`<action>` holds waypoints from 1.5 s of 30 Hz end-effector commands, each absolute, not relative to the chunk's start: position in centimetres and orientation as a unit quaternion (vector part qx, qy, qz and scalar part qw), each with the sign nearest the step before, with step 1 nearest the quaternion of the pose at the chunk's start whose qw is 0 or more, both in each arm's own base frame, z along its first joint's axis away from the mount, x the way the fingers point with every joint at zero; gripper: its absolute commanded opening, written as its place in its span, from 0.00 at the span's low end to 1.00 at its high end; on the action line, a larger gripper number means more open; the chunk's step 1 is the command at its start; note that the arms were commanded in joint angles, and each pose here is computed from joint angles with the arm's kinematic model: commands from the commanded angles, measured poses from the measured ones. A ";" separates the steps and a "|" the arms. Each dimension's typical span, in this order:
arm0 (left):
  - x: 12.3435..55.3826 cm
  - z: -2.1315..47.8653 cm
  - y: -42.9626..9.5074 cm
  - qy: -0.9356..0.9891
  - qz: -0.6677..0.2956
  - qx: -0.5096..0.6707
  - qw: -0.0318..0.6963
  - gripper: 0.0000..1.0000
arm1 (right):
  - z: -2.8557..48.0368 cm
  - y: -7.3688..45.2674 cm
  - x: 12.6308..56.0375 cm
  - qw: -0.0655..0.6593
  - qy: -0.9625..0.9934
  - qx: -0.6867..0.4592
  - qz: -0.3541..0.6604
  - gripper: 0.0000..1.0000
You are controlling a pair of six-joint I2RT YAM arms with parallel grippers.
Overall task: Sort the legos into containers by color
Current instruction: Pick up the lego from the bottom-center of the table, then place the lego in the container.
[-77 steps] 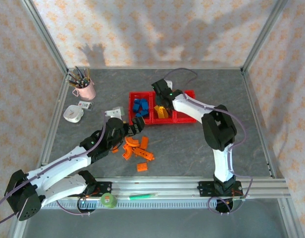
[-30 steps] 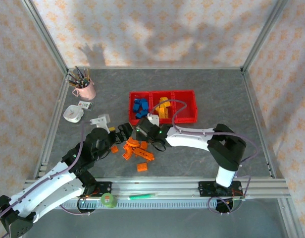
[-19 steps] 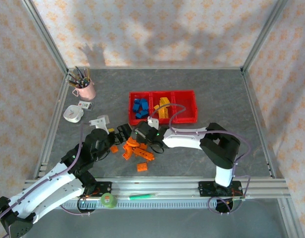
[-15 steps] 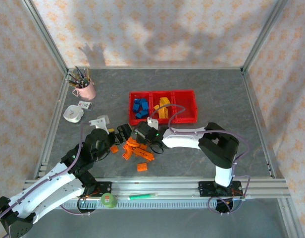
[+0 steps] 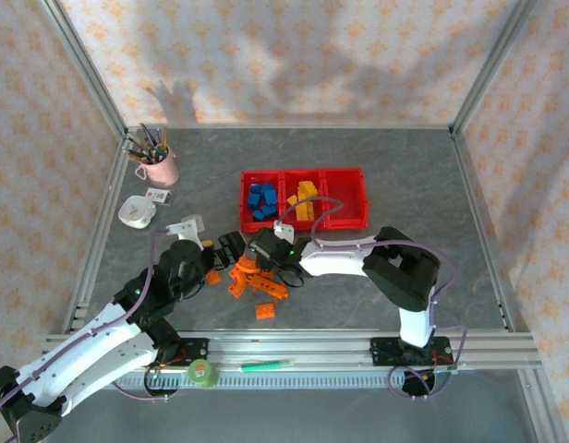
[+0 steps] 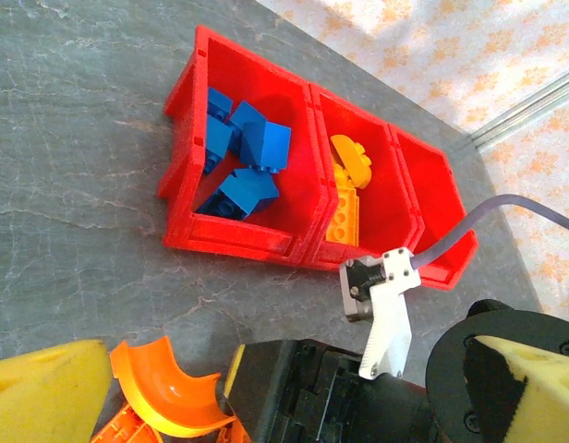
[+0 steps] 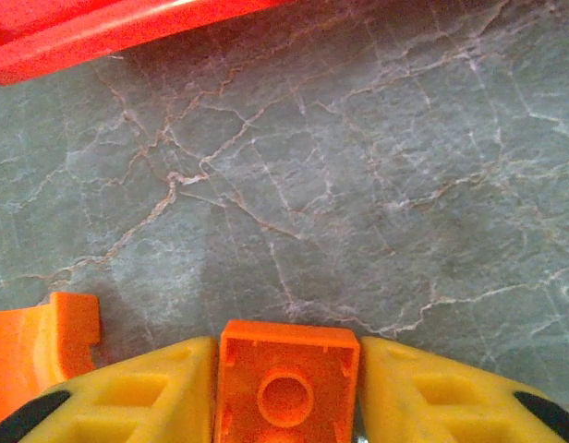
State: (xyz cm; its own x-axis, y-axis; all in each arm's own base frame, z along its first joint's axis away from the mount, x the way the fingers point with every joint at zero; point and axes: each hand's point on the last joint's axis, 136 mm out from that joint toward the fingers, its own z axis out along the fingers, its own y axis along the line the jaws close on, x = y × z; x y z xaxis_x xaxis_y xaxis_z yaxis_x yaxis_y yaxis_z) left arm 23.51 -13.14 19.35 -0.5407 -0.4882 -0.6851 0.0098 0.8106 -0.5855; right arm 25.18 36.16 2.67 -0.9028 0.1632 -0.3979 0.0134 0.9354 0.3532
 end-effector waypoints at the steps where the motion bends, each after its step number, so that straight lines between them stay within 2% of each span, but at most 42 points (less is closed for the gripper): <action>1: 23.7 19.0 -12.4 0.834 -0.259 -0.155 0.462 0.99 | 1.3 36.2 24.8 0.205 0.964 0.040 0.164 0.41; 7: 23.8 19.3 -12.5 0.833 -0.262 -0.154 0.463 0.99 | 2.6 36.3 25.2 0.222 0.959 0.041 0.174 0.33; 13: 23.9 19.6 -12.8 0.831 -0.266 -0.152 0.464 0.99 | 3.8 35.4 25.6 0.234 0.955 0.047 0.175 0.30; 25: 24.9 20.0 -14.6 0.832 -0.282 -0.133 0.459 0.99 | 8.9 28.3 27.4 0.277 0.936 0.098 0.194 0.29; 35: 26.7 20.7 -17.0 0.832 -0.296 -0.110 0.456 0.99 | 15.1 18.0 34.5 0.358 0.908 0.155 0.151 0.29; 40: 27.6 20.9 -18.2 0.834 -0.301 -0.102 0.451 0.99 | 14.5 14.4 39.2 0.355 0.909 0.183 0.120 0.29; 45: 28.4 20.9 -19.1 0.835 -0.302 -0.096 0.449 0.99 | 13.0 13.6 43.5 0.346 0.916 0.179 0.095 0.28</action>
